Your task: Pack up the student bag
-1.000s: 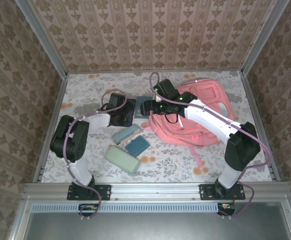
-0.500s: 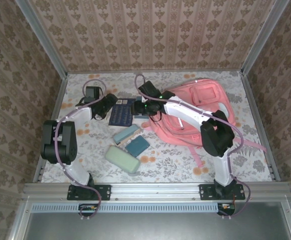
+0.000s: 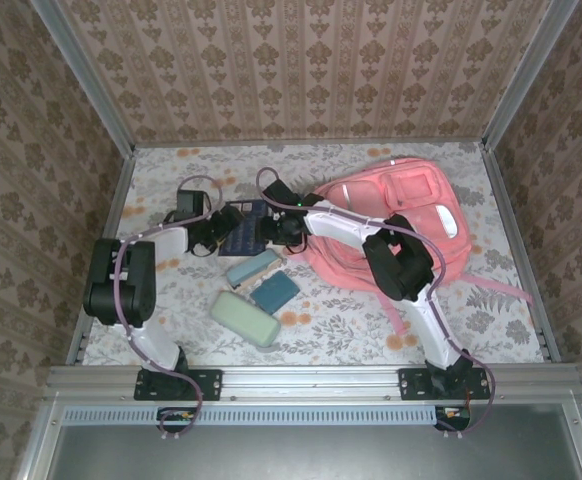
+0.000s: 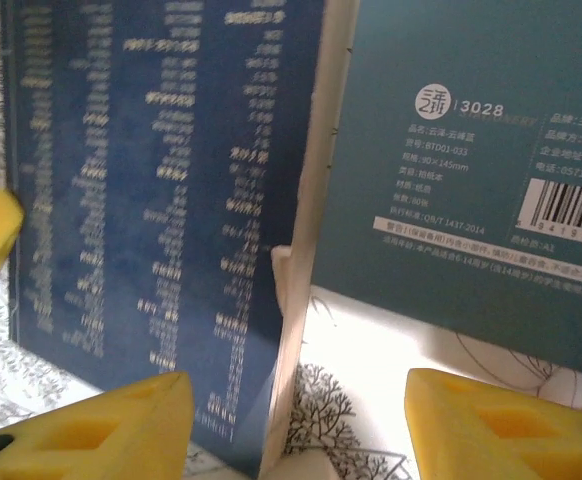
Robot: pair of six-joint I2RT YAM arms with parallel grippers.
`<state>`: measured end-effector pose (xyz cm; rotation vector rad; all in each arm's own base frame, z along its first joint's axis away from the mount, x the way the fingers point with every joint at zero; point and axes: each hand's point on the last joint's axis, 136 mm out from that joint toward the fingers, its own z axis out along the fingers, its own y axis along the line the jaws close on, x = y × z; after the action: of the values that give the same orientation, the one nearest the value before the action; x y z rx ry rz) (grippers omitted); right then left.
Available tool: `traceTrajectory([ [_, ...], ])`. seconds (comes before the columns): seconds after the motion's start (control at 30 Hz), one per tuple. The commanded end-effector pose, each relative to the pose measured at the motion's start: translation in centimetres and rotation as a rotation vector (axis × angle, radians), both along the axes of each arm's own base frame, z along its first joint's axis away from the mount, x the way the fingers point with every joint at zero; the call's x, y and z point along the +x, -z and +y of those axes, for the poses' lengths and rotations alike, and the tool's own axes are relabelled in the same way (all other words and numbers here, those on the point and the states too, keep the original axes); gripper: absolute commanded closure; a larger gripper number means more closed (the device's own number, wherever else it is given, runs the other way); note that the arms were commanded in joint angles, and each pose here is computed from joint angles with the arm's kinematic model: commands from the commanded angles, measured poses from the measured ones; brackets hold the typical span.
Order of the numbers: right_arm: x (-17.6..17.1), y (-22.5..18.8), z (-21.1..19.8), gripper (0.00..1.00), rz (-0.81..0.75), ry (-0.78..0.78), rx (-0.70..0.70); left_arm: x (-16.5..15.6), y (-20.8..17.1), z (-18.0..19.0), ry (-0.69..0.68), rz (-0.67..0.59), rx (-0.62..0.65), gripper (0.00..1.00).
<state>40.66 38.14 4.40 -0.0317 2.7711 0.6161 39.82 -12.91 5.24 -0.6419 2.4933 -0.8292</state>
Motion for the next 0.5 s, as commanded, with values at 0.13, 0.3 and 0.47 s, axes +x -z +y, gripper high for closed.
traceTrajectory([
  [0.13,0.6,0.6,2.1,0.53,0.02,-0.021,0.045,-2.5,-0.2,1.0,-0.014,0.045,0.041,0.21],
  [0.3,0.6,1.6,2.4,0.55,0.029,-0.029,0.027,-2.3,-1.3,2.4,0.036,0.035,0.12,0.2],
  [0.47,0.9,2.9,2.2,0.57,0.023,-0.039,-0.014,-2.8,0.4,2.4,0.13,0.095,0.161,0.2],
])
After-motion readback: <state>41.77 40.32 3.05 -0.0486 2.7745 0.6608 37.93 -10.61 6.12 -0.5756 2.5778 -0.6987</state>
